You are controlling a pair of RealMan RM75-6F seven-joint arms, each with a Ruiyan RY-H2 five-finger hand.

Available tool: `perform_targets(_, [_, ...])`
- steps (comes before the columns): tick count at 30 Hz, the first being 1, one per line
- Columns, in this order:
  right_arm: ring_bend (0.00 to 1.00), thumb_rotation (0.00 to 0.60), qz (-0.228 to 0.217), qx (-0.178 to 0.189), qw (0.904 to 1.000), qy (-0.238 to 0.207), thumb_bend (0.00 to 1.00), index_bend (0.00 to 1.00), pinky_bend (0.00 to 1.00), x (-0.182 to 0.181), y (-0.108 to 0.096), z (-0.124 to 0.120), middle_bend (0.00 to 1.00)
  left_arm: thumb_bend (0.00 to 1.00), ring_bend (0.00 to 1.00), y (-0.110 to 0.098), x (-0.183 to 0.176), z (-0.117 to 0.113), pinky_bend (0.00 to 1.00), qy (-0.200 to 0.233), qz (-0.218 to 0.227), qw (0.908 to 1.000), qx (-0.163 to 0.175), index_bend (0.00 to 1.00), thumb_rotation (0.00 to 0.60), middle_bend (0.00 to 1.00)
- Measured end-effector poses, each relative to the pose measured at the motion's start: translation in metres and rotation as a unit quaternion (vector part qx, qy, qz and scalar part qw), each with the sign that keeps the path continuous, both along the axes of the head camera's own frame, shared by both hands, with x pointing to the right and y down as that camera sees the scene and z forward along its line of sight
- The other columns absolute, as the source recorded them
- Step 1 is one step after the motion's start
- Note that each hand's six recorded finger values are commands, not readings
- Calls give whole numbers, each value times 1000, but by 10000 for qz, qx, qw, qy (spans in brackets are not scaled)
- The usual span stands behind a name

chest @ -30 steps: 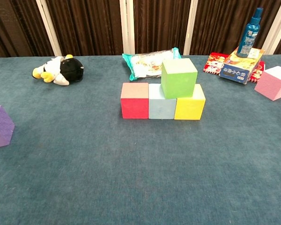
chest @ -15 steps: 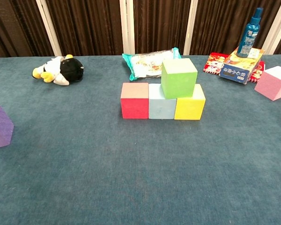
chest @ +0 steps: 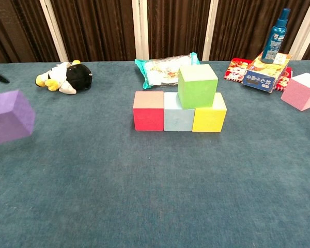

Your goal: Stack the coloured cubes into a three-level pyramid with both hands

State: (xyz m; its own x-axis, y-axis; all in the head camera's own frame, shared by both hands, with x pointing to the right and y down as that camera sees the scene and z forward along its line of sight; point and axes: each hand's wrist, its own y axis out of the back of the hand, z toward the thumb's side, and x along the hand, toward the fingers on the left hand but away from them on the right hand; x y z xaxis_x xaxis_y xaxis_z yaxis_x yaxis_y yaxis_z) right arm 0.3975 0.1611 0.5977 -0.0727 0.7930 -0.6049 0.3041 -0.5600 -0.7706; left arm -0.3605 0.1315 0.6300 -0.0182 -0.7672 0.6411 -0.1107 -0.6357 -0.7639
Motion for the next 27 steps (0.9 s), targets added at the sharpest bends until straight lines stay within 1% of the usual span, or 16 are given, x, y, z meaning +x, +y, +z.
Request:
perform_targets(1, [0,600,-5,6,10000,4,312,0,0,0,0,0,0,413,48,-9,11,-7,64,100,118,9998,109,90,600,363])
perform_targets(5, [0,600,-2,24,10000,13,312,0,0,1,-1,0,0,413,48,-33,37,-23,64,333,364,9982,338,90,600,363])
perform_targets(7, [0,600,-4,40,10000,30,312,0,0,1,-2,0,0,413,48,-45,51,-29,66,456,472,9970,403,91,600,364])
perform_targets(12, [0,600,26,111,9999,21,312,0,0,2,-5,-2,0,413,48,-69,84,-36,75,681,681,9944,434,93,600,365])
perform_targets(20, [0,600,186,82,9998,-52,312,0,0,7,-6,1,0,413,48,-99,142,-28,75,932,869,9915,266,94,600,365])
perform_targets(27, [0,600,306,6,9994,-132,313,0,0,11,-6,6,0,413,49,-110,188,-13,75,936,1019,9903,102,93,600,366])
